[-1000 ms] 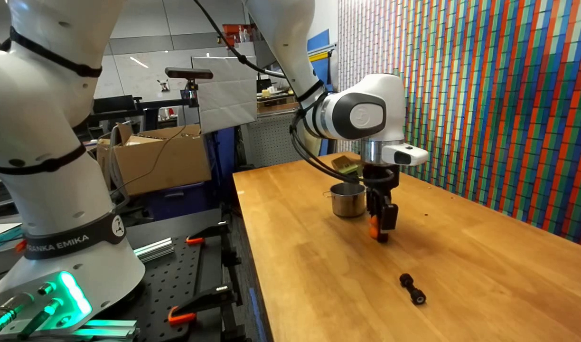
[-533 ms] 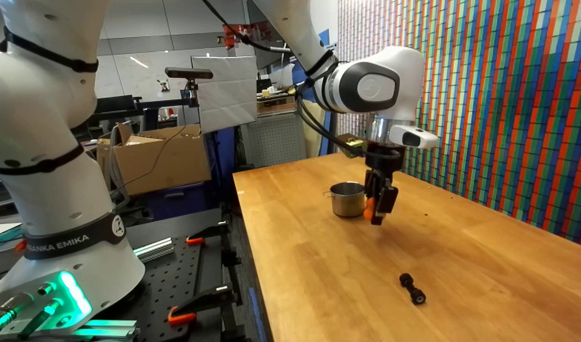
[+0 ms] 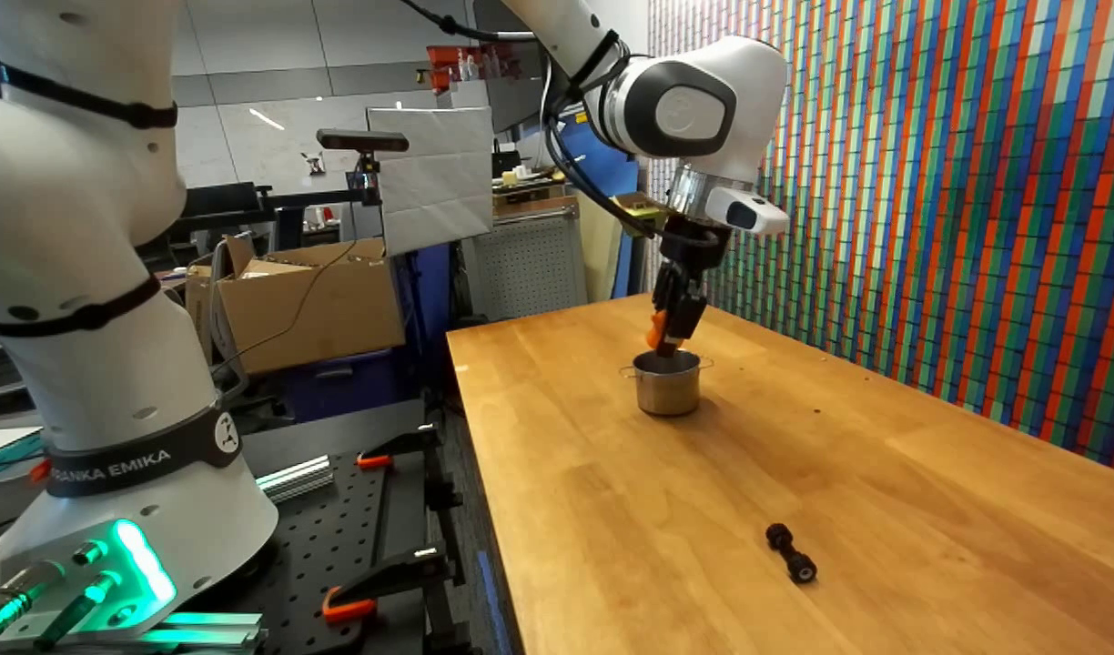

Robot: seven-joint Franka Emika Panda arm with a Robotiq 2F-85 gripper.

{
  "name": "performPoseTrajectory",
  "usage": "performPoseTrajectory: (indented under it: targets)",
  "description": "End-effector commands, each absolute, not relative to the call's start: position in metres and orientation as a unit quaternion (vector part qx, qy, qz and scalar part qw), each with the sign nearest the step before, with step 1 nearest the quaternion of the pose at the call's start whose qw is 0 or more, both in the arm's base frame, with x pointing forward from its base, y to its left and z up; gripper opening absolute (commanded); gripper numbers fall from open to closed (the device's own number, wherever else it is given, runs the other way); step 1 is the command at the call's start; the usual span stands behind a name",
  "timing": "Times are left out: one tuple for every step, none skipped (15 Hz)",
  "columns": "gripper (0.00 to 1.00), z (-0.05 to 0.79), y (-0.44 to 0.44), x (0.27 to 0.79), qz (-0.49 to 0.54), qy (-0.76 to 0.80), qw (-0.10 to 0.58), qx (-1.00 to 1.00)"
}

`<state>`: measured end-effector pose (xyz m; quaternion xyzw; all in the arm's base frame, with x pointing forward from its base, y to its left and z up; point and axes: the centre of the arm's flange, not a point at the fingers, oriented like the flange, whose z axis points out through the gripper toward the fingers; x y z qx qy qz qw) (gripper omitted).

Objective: Put the orange toy in the pot

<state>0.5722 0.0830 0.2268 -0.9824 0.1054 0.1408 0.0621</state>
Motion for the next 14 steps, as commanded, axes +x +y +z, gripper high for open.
performPoseTrajectory:
  targets:
    - [0.19,0.225,0.108,0.574,0.135,0.106,0.085,-0.981]
    - [0.19,0.224,0.114,0.575,0.133,0.106,0.087,-0.982]
    - [0.19,0.222,0.119,0.577,0.126,0.106,0.087,-0.982]
    - [0.19,0.22,0.122,0.579,0.123,0.105,0.087,-0.983]
    - [0.41,0.219,0.126,0.579,0.12,0.103,0.087,-0.984]
    - [0.69,0.217,0.128,0.579,0.114,0.105,0.087,-0.984]
    - [0.7,0.216,0.129,0.58,0.108,0.104,0.086,-0.985]
    - [0.77,0.218,0.135,0.574,0.103,0.105,0.085,-0.985]
    - [0.84,0.219,0.136,0.575,0.097,0.105,0.082,-0.986]
    - [0.92,0.223,0.135,0.576,0.09,0.104,0.08,-0.987]
    - [0.99,0.229,0.135,0.577,0.086,0.103,0.08,-0.988]
    - [1.0,0.237,0.134,0.577,0.083,0.101,0.078,-0.988]
    - [1.0,0.247,0.131,0.577,0.086,0.095,0.077,-0.989]
    - [1.0,0.256,0.129,0.576,0.092,0.089,0.073,-0.989]
